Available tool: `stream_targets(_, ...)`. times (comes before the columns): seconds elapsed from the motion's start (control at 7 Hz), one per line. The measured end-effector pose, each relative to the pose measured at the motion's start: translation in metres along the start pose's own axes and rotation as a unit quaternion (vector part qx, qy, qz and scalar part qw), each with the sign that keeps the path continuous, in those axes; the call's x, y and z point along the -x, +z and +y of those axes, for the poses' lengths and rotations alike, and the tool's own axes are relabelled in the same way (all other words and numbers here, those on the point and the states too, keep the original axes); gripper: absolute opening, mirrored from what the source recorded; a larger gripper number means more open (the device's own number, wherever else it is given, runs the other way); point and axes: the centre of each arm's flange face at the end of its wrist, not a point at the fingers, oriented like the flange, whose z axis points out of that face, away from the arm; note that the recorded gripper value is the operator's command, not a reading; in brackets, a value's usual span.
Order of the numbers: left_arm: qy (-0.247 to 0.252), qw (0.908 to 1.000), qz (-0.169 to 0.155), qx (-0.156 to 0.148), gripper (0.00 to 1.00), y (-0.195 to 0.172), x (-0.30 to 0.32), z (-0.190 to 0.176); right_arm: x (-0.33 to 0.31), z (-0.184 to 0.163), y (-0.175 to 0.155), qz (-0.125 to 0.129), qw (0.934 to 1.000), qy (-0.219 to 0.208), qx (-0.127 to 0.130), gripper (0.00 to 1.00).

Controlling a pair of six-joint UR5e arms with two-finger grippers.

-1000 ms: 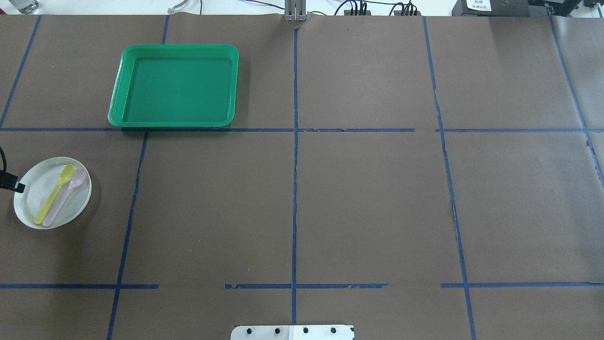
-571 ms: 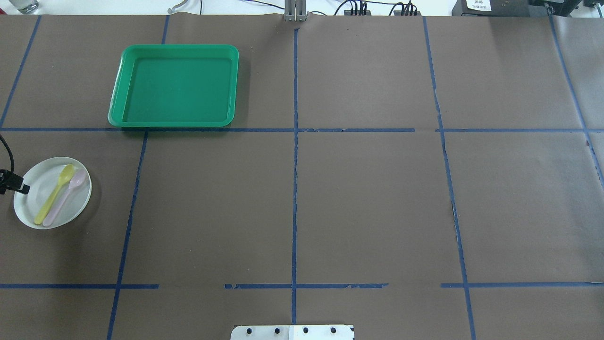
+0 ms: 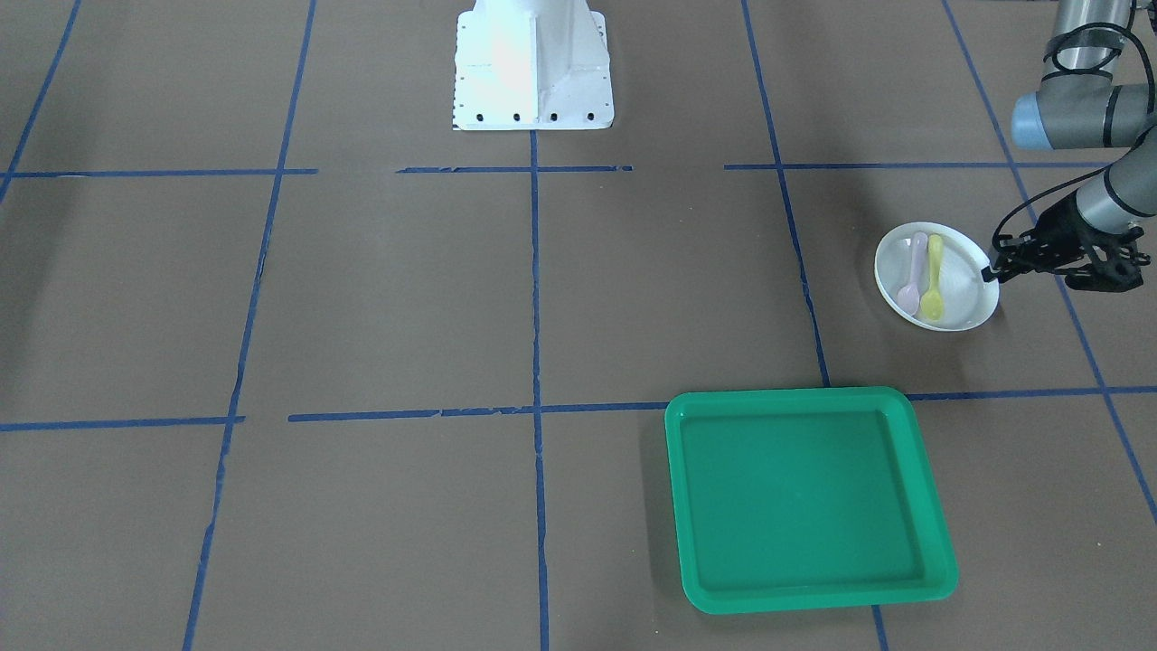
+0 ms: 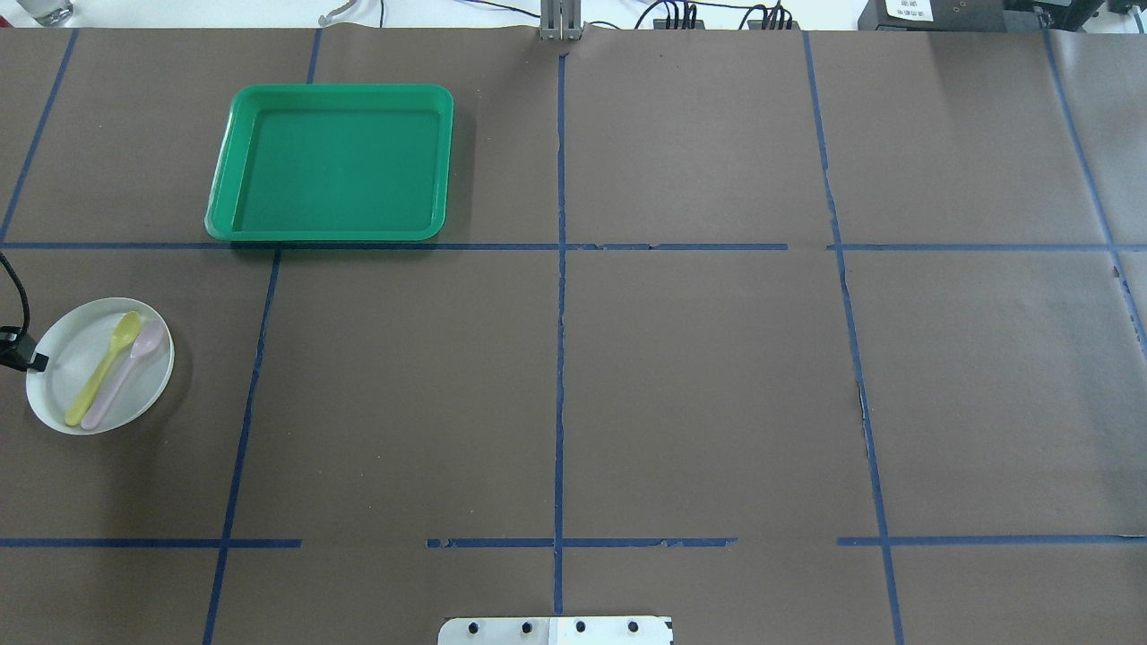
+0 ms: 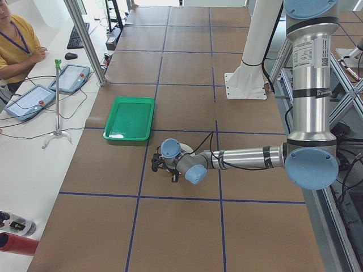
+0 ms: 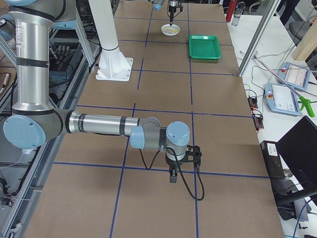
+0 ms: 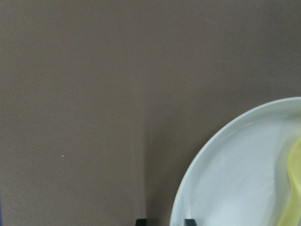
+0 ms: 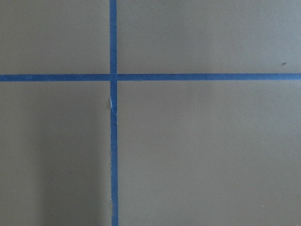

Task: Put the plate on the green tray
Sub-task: 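Lower the left gripper and grasp the white plate's rim, then lift the plate with the left gripper and carry it over the green tray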

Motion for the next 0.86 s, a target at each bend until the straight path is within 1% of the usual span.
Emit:
stream_targets(0.29, -0.026, 0.9996, 0.012, -0.009, 0.0, -0.011, -0.017, -0.003, 0.0, 0.0, 0.0, 0.0, 1.0, 0.0, 0.0, 1.0)
stream_targets(0.43, -0.036, 0.9987, 0.03, -0.018, 0.0, -0.027, -0.041, -0.006, 0.0, 0.0, 0.0, 0.0, 1.0, 0.0, 0.0, 1.0)
stream_targets(0.57, -0.051, 0.9967, 0.057, -0.025, 0.0, -0.049, -0.067, -0.009, 0.0, 0.0, 0.0, 0.0, 1.0, 0.0, 0.0, 1.0)
stream_targets(0.71, -0.072, 0.9934, 0.083, -0.033, 0.0, -0.072, -0.088, -0.023, 0.0, 0.0, 0.0, 0.0, 1.0, 0.0, 0.0, 1.0)
stream_targets(0.86, -0.098, 0.9888, 0.102, -0.048, 0.0, -0.093, -0.106, -0.047, 0.0, 0.0, 0.0, 0.0, 1.0, 0.0, 0.0, 1.0)
